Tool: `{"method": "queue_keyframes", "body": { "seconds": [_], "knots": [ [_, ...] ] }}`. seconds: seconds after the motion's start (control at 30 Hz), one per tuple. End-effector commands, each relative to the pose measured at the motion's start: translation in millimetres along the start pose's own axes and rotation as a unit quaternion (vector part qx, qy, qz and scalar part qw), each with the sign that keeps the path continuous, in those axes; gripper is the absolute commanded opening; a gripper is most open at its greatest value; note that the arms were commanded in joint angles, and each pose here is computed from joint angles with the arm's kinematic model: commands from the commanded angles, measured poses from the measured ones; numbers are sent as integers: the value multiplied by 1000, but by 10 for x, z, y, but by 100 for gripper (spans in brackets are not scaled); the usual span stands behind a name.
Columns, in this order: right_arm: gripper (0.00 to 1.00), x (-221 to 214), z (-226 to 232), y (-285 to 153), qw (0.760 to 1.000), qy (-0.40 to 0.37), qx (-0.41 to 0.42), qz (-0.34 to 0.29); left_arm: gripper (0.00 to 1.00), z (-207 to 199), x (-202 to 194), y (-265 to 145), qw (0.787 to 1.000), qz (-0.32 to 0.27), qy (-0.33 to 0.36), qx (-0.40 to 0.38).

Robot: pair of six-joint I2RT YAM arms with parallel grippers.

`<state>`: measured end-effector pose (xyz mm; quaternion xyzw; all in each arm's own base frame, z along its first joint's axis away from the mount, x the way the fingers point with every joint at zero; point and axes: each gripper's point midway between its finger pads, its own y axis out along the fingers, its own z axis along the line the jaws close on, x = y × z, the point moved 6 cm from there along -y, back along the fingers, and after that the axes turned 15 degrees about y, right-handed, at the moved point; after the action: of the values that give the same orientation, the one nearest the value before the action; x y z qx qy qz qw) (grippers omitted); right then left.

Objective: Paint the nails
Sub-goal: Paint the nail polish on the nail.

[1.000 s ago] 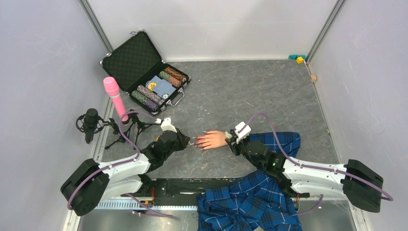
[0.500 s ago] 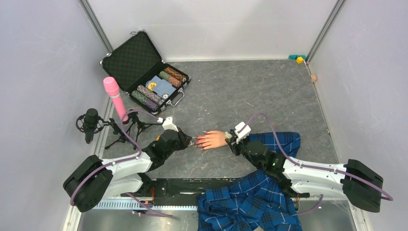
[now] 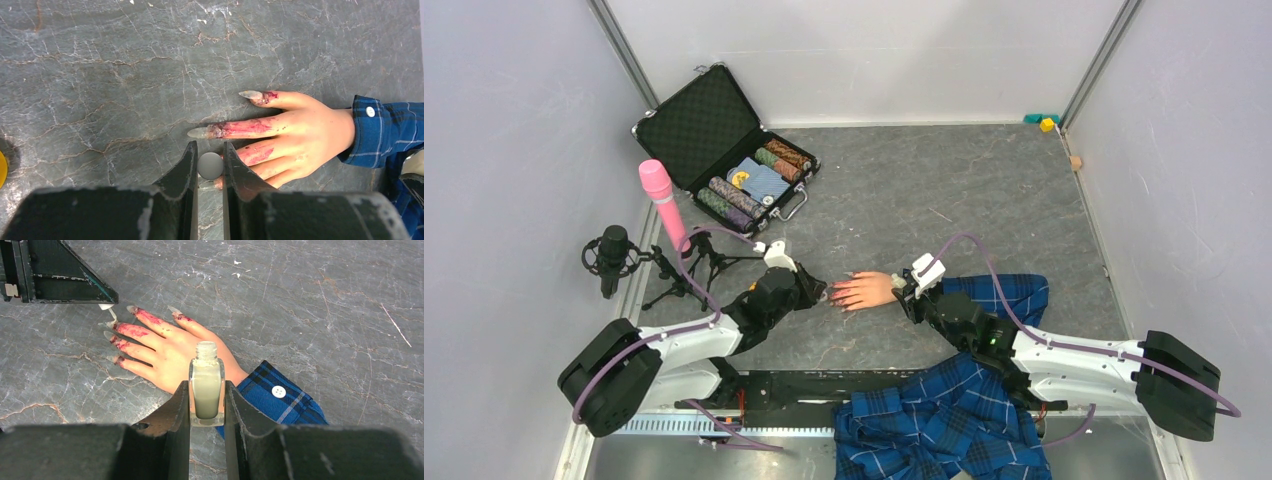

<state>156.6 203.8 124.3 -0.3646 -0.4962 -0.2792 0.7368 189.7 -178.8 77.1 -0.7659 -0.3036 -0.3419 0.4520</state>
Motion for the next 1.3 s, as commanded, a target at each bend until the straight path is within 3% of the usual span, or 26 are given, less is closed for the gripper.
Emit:
{"method": "queue_keyframes", "body": {
  "seconds": [0.0, 0.73, 1.27],
  "knots": [
    [0, 105, 39, 18, 999, 17, 7, -28, 2, -128, 172, 33, 999, -30, 9, -25],
    [0, 95, 30, 12, 999, 17, 5, -28, 2, -189, 218, -16, 998, -47, -1, -49],
    [0, 85, 33, 13, 999, 19, 7, -27, 2, 59, 159, -135, 999, -40, 1, 28]
  ]
}}
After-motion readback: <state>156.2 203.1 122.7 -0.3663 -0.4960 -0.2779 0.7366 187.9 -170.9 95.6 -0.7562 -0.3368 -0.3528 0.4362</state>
